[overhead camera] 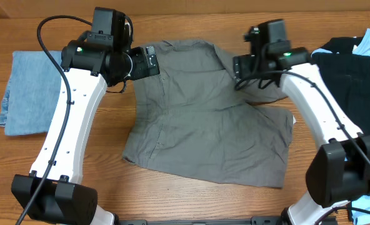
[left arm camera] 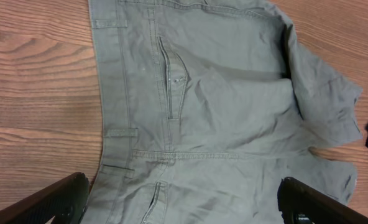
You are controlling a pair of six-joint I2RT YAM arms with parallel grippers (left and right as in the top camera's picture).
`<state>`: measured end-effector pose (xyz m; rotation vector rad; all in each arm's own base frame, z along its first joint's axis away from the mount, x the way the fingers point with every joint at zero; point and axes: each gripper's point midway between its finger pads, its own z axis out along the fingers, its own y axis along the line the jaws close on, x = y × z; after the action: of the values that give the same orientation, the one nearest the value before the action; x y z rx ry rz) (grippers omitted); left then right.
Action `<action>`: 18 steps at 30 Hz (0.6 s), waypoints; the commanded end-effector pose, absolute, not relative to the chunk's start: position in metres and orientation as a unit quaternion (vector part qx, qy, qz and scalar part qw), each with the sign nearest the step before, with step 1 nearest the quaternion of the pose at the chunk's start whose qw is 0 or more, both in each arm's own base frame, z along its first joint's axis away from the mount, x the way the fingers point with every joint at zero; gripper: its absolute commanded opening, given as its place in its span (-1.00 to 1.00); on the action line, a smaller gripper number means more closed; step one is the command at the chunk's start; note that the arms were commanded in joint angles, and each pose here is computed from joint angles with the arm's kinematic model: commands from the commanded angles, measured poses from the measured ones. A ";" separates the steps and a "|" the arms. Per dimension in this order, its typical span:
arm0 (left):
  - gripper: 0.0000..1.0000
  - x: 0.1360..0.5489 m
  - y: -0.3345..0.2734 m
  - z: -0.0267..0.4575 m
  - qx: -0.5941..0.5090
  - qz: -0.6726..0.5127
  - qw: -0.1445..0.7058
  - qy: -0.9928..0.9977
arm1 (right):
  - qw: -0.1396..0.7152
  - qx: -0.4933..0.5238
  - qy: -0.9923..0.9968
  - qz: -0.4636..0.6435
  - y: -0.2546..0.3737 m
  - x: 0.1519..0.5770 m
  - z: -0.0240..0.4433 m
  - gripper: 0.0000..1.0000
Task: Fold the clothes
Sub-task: 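Grasp the shorts' top-right waistband with the right gripper and pull right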
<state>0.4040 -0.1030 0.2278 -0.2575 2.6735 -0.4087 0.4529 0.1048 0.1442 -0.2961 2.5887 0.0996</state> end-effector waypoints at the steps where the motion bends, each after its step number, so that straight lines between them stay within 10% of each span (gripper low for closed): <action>1: 1.00 0.404 -0.105 0.227 -0.092 -0.151 0.208 0.962 | 0.260 -0.180 0.946 -0.078 0.089 0.466 0.121 0.37; 18: 1.00 0.404 -0.105 0.227 -0.092 -0.151 0.208 0.962 | 0.176 -0.222 0.959 -0.030 0.107 0.462 0.031 -0.11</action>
<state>0.4040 -0.1030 0.2277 -0.2577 2.6738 -0.4081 0.4638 0.0990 0.0327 -0.6098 2.7164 -0.1444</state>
